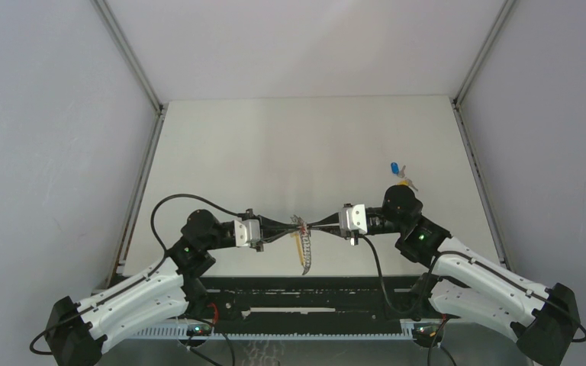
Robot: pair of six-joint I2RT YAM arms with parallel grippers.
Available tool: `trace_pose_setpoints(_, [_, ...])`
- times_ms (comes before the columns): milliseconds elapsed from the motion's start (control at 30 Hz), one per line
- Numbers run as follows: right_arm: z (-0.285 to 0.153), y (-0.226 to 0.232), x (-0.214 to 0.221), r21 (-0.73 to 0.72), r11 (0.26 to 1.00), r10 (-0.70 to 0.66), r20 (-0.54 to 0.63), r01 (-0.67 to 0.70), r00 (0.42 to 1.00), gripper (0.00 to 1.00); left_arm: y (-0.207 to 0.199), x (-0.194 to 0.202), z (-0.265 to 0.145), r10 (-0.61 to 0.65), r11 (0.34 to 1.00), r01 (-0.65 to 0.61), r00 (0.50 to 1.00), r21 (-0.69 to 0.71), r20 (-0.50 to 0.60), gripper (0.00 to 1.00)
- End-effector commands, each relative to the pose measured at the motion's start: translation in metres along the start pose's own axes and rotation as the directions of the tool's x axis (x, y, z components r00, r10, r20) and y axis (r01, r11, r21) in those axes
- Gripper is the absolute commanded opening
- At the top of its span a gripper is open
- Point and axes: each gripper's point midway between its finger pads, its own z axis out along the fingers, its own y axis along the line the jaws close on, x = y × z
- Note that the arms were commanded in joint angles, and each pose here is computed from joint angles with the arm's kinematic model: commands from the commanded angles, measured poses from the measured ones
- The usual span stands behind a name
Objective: Put the keys on the keyring
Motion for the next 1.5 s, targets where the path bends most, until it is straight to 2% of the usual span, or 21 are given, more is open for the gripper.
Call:
trace_pose_setpoints(0, [0.001, -0.007, -0.024, 0.002, 0.998, -0.057, 0.051, 0.057, 0.997, 0.00, 0.007, -0.026, 0.002, 0.071, 0.997, -0.070, 0.995, -0.010, 0.075, 0.00])
trace_pose_setpoints(733, [0.009, -0.006, -0.021, -0.033, 0.999, 0.020, 0.067, -0.018, 0.998, 0.00, 0.002, -0.031, 0.003, 0.076, 0.997, -0.079, 0.993, 0.020, 0.091, 0.00])
trace_pose_setpoints(1100, [0.010, -0.007, -0.017, -0.058, 0.995, 0.082, 0.078, -0.078, 0.994, 0.00, 0.000, -0.044, 0.001, 0.098, 0.995, -0.101, 0.982, 0.010, 0.162, 0.00])
trace_pose_setpoints(1467, [0.005, -0.011, -0.030, -0.030, 0.998, 0.067, 0.165, -0.063, 0.984, 0.00, 0.000, -0.049, 0.000, 0.092, 0.996, -0.093, 0.974, -0.004, 0.207, 0.00])
